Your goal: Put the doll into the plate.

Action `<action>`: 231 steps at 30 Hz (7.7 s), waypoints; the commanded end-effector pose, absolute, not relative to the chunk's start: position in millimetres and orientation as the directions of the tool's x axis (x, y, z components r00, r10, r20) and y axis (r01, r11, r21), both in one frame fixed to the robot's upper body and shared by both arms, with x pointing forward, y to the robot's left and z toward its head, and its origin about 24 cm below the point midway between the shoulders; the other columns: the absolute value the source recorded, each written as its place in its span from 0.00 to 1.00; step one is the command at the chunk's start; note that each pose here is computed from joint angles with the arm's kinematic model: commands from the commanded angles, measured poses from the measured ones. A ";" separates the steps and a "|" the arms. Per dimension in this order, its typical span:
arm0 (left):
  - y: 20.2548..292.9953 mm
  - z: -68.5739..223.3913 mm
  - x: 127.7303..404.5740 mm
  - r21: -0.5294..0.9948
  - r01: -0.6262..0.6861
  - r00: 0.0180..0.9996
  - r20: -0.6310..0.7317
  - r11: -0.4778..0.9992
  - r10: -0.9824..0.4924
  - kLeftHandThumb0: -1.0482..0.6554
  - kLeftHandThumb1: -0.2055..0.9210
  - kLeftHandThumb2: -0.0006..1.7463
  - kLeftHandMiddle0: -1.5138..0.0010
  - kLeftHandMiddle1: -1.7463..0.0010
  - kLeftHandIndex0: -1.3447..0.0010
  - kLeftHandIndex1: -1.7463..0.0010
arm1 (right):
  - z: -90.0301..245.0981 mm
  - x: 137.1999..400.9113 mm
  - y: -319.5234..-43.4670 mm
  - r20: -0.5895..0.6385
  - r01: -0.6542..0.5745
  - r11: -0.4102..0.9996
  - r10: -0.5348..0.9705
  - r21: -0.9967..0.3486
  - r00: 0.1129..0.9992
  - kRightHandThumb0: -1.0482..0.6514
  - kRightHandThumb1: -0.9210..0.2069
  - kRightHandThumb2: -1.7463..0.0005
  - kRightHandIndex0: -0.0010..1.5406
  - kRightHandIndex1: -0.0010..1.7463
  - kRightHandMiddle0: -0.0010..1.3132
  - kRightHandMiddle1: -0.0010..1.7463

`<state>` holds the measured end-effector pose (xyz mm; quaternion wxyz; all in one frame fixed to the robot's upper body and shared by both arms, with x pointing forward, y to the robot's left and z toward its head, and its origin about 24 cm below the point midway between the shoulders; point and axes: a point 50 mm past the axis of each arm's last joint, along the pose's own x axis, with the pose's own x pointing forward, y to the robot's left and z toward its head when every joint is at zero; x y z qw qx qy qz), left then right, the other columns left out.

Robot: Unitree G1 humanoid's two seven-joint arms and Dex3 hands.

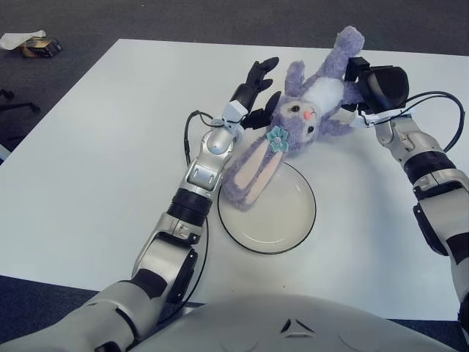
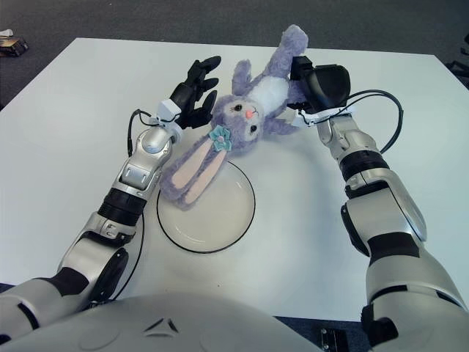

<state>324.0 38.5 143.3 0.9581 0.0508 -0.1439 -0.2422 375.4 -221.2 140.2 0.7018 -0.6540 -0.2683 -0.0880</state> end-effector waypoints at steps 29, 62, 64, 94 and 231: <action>35.7 165.4 282.2 0.691 -0.186 0.646 0.622 0.699 -0.442 0.00 1.00 0.25 1.00 1.00 1.00 1.00 | 148.5 379.0 -228.4 0.468 0.460 0.085 0.173 -0.884 0.866 0.33 0.53 0.25 0.84 1.00 0.47 1.00; -3.3 182.6 270.1 0.822 -0.375 0.684 0.557 0.428 -0.471 0.00 1.00 0.33 0.95 0.98 1.00 0.82 | 183.0 387.7 -223.2 0.326 0.326 -0.040 0.008 -0.945 0.945 0.34 0.52 0.26 0.82 1.00 0.45 1.00; -4.5 183.4 269.6 0.832 -0.364 0.694 0.541 0.418 -0.474 0.00 1.00 0.34 0.94 0.97 1.00 0.81 | 182.7 387.9 -223.5 0.325 0.325 -0.042 0.009 -0.945 0.946 0.34 0.52 0.26 0.82 1.00 0.46 1.00; -19.6 164.6 320.5 0.979 -0.043 0.890 0.128 0.198 -0.438 0.00 1.00 0.34 1.00 0.54 1.00 0.47 | 182.5 389.8 -231.0 0.375 0.373 -0.089 -0.012 -0.924 0.927 0.32 0.59 0.20 0.87 1.00 0.51 1.00; -74.5 120.5 319.7 0.898 0.137 0.872 0.091 0.418 -0.481 0.00 0.99 0.03 1.00 1.00 1.00 1.00 | 179.7 358.3 -217.1 0.213 0.197 -0.103 -0.176 -0.975 0.961 0.37 0.35 0.40 0.71 1.00 0.34 1.00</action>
